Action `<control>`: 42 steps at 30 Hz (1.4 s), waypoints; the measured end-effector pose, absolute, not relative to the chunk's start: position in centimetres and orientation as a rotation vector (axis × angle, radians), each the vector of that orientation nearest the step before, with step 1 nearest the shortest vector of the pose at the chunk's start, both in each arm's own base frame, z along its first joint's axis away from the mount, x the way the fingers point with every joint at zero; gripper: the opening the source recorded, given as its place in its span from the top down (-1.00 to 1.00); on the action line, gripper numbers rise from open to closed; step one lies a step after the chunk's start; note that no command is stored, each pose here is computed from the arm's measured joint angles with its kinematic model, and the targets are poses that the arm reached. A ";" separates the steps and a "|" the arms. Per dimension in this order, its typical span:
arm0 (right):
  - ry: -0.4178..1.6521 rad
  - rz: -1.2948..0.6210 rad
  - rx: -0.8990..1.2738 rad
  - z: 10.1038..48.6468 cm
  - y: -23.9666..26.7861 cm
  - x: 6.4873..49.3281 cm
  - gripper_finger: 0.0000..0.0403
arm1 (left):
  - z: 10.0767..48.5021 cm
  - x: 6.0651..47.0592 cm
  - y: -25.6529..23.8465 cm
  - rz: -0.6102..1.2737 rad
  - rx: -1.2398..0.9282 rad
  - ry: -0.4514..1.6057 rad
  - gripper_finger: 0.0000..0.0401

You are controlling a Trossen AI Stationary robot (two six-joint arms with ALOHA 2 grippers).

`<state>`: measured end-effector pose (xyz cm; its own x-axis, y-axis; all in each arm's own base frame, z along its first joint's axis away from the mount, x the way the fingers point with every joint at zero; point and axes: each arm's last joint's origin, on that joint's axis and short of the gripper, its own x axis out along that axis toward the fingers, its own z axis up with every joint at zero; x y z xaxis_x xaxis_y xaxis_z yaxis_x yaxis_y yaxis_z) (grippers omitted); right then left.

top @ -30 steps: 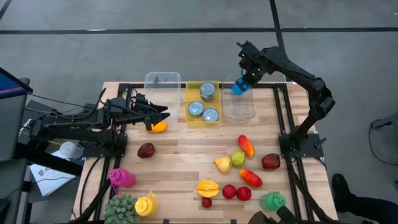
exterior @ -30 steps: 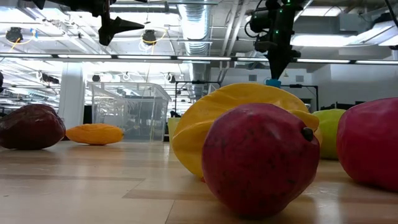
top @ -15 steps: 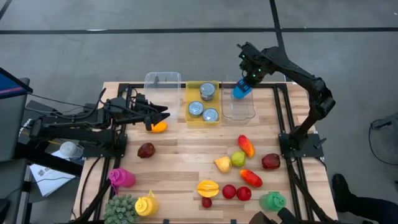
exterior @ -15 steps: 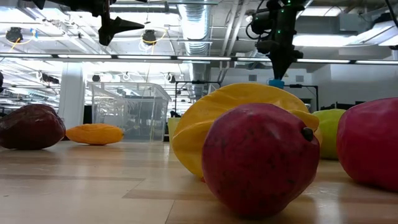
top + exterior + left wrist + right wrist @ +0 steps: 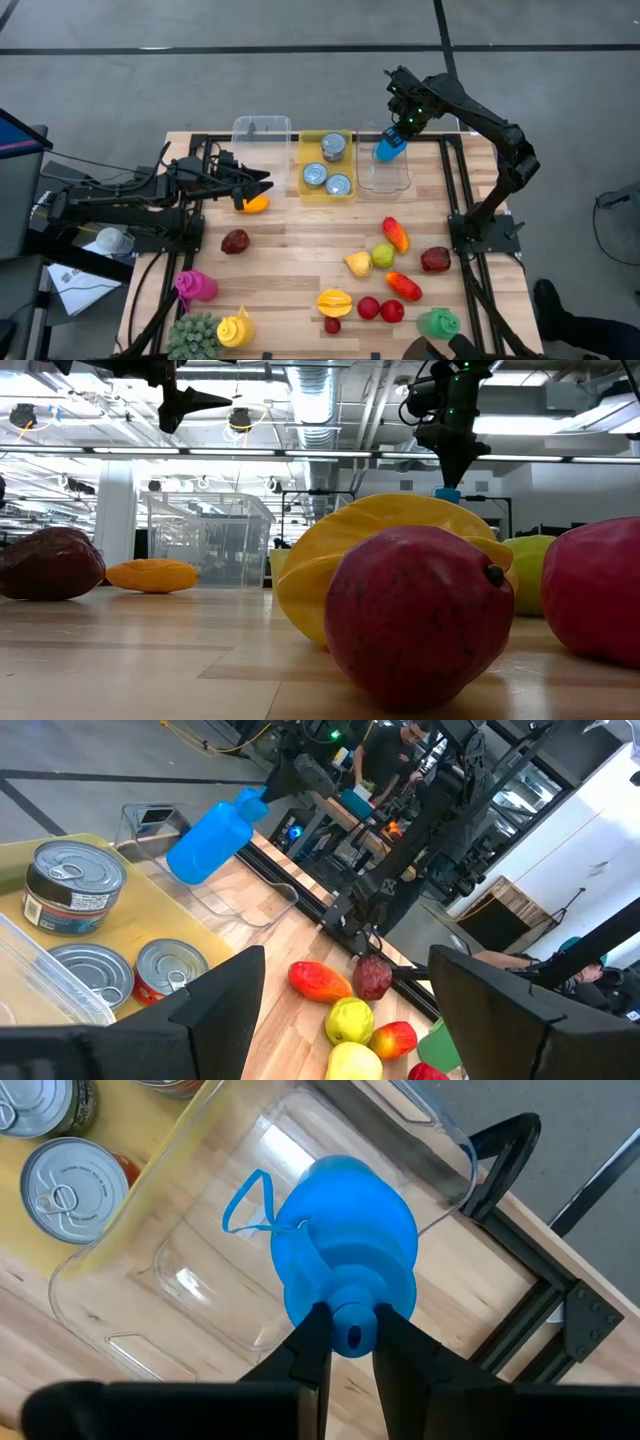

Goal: Pick & Place Food Item
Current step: Put the blue tumbler into the transparent bin

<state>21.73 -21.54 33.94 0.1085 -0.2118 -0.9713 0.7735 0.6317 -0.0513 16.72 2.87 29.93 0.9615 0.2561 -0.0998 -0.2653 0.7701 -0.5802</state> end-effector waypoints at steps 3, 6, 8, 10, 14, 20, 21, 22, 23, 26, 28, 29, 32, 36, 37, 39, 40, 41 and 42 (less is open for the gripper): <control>1.264 -0.781 0.550 33.9 -21.5 21.7 0.75 | 29.9 16.7 2.9 0.283 -0.632 0.015 -0.36; 1.264 -0.781 0.550 33.9 -21.5 21.7 0.75 | 29.9 16.7 2.9 0.283 -0.635 0.014 -0.36; 1.263 -0.781 0.549 33.9 -21.6 21.7 0.75 | 29.9 16.7 2.9 0.283 -0.635 0.015 -0.36; 1.265 -0.786 0.556 33.8 -21.6 21.8 0.75 | 29.9 16.7 2.9 0.283 -0.635 0.014 -0.36; 1.247 -0.797 0.559 33.8 -21.9 21.8 0.75 | 29.9 16.7 2.9 0.287 -0.634 0.013 -0.36; 1.227 -0.808 0.565 33.8 -22.2 21.8 0.75 | 29.9 16.7 2.9 0.287 -0.634 0.013 -0.36; 1.227 -0.811 0.566 33.8 -22.2 21.8 0.75 | 29.9 16.7 2.9 0.287 -0.635 0.013 -0.36; 1.226 -0.814 0.568 33.8 -22.3 21.7 0.75 | 29.9 16.7 2.9 0.287 -0.635 0.013 -0.36; 1.224 -0.817 0.570 33.8 -22.4 21.6 0.75 | 29.9 16.7 2.9 0.287 -0.635 0.013 -0.36; 1.221 -0.830 0.576 33.8 -22.7 21.3 0.75 | 29.9 16.7 2.9 0.287 -0.635 0.013 -0.36; 1.213 -0.828 0.570 33.7 -22.9 21.2 0.75 | 29.9 16.7 2.9 0.286 -0.634 0.014 -0.36; 1.207 -0.828 0.568 33.5 -23.1 21.2 0.75 | 29.9 16.7 2.9 0.286 -0.634 0.014 -0.36; 1.208 -0.808 0.585 33.3 -23.2 21.2 0.75 | 29.9 16.7 2.9 0.286 -0.633 0.014 -0.36; 1.194 -0.809 0.577 33.4 -23.2 21.3 0.75 | 29.9 16.7 2.9 0.286 -0.633 0.014 -0.36; 1.195 -0.809 0.577 33.3 -23.2 21.3 0.75 | 29.9 16.7 2.9 0.286 -0.633 0.014 -0.36; 1.197 -0.813 0.581 33.3 -23.3 21.1 0.75 | 29.9 16.7 2.9 0.286 -0.632 0.014 -0.36; 1.198 -0.815 0.584 33.3 -23.4 21.0 0.75 | 29.9 16.7 2.9 0.285 -0.632 0.014 -0.36; 1.197 -0.817 0.585 33.3 -23.4 21.0 0.75 | 29.9 16.7 2.9 0.285 -0.632 0.014 -0.36; 1.197 -0.818 0.586 33.3 -23.4 21.0 0.75 | 29.9 16.7 2.9 0.285 -0.632 0.014 -0.36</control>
<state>20.99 -23.42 33.34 0.1462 -0.2385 -0.9601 0.8078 0.5889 -0.0232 16.72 2.87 29.93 0.9608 0.2587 -0.0997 -0.2674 0.7693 -0.5803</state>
